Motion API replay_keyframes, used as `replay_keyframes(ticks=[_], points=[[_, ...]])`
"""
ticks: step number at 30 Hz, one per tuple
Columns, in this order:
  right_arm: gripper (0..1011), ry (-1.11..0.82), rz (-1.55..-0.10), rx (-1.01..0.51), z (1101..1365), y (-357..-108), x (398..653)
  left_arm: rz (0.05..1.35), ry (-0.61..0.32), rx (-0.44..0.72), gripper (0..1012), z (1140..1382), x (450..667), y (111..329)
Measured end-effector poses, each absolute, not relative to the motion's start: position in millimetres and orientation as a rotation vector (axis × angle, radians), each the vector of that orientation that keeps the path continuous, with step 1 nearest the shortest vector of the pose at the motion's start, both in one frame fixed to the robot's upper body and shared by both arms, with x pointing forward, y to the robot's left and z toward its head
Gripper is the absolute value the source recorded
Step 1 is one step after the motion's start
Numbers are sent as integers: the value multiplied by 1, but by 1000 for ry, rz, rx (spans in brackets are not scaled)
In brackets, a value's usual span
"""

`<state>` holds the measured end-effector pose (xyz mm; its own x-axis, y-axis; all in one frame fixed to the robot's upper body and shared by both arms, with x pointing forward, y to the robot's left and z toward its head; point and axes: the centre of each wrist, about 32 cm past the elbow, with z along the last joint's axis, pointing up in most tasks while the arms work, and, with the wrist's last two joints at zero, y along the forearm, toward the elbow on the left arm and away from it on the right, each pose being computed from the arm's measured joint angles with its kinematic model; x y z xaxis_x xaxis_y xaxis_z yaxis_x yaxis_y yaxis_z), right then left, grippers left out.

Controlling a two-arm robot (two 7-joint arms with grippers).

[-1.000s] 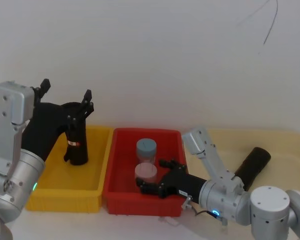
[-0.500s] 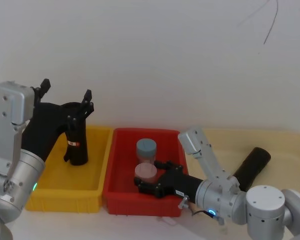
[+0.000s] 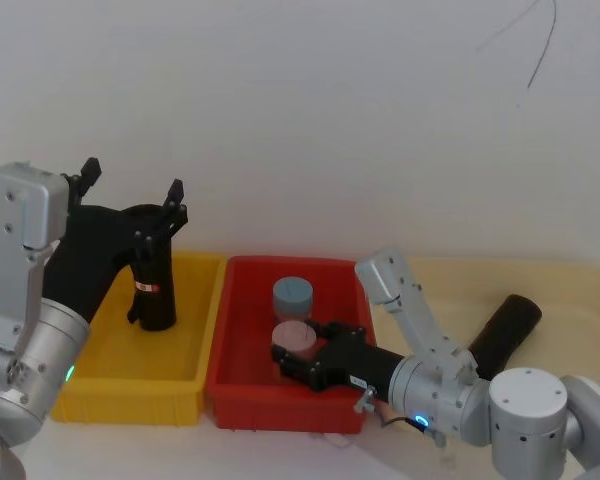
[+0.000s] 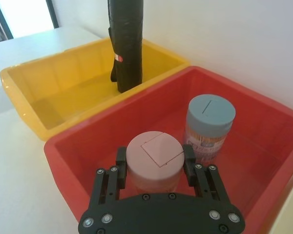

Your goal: Pick up the garbage bag with the one hand and transfer it to the other hand.

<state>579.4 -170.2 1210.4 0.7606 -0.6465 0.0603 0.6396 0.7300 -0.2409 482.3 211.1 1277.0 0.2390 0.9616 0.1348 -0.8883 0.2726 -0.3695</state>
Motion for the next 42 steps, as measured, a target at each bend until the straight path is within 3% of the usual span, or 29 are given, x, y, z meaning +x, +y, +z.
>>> replay_keyframes(ticks=[17, 26, 33, 42], points=[[651, -47, -760, -132, 1247, -180, 573, 1282, -365, -234, 1001, 1277, 482, 211], [651, -116, -856, -51, 1272, -207, 566, 1282, -365, -234, 1001, 1277, 482, 211], [651, -121, -925, -44, 1273, -225, 560, 1282, -365, -234, 1001, 1277, 482, 211], [651, -70, -1008, -72, 1256, -242, 554, 1282, -365, -234, 1001, 1277, 482, 211]])
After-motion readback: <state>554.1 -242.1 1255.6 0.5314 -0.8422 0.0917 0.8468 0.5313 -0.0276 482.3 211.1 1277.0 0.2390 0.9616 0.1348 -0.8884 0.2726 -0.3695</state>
